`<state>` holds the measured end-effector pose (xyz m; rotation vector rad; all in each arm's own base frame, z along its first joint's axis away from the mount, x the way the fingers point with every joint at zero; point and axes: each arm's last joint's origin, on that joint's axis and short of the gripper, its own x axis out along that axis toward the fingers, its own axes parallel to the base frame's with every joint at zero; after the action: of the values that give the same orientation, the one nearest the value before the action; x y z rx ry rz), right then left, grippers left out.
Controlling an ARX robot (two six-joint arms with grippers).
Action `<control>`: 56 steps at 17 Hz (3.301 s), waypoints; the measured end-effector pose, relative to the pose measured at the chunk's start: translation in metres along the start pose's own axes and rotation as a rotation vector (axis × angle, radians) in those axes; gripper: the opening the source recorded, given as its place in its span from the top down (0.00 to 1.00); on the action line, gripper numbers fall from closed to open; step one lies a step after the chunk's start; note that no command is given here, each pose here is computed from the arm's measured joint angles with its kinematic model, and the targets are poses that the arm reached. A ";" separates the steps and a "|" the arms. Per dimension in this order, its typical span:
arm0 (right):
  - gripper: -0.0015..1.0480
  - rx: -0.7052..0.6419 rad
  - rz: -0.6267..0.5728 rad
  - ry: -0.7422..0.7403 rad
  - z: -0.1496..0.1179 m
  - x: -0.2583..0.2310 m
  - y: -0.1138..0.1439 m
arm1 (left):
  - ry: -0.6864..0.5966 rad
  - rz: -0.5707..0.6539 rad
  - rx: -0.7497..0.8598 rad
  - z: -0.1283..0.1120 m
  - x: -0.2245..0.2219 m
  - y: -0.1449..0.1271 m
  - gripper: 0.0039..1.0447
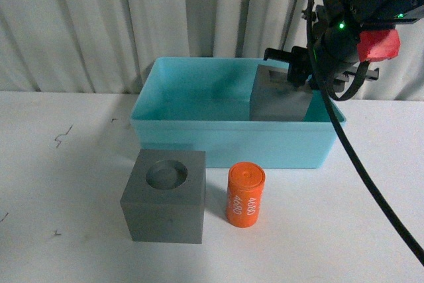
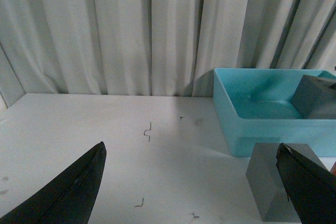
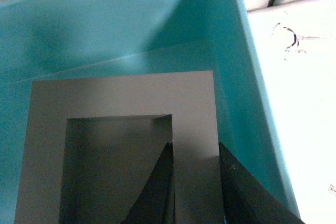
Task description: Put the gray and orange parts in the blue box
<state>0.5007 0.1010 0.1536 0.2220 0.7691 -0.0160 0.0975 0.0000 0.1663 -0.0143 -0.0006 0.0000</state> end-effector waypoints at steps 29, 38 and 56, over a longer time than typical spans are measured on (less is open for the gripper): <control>0.62 -0.166 0.030 -0.760 -0.169 -0.281 -0.121 | -0.001 0.000 0.000 0.000 0.000 0.000 0.06; 0.98 -0.211 0.012 -0.766 -0.210 -0.288 -0.129 | 0.000 0.000 0.000 0.000 0.000 0.000 0.06; 0.98 -0.213 0.013 -0.784 -0.237 -0.300 -0.133 | 0.000 0.000 0.000 0.000 0.000 0.000 0.06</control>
<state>0.1090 -0.0006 0.1703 0.0070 -0.0143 -0.0072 0.0975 0.0000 0.1664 -0.0143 -0.0010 0.0000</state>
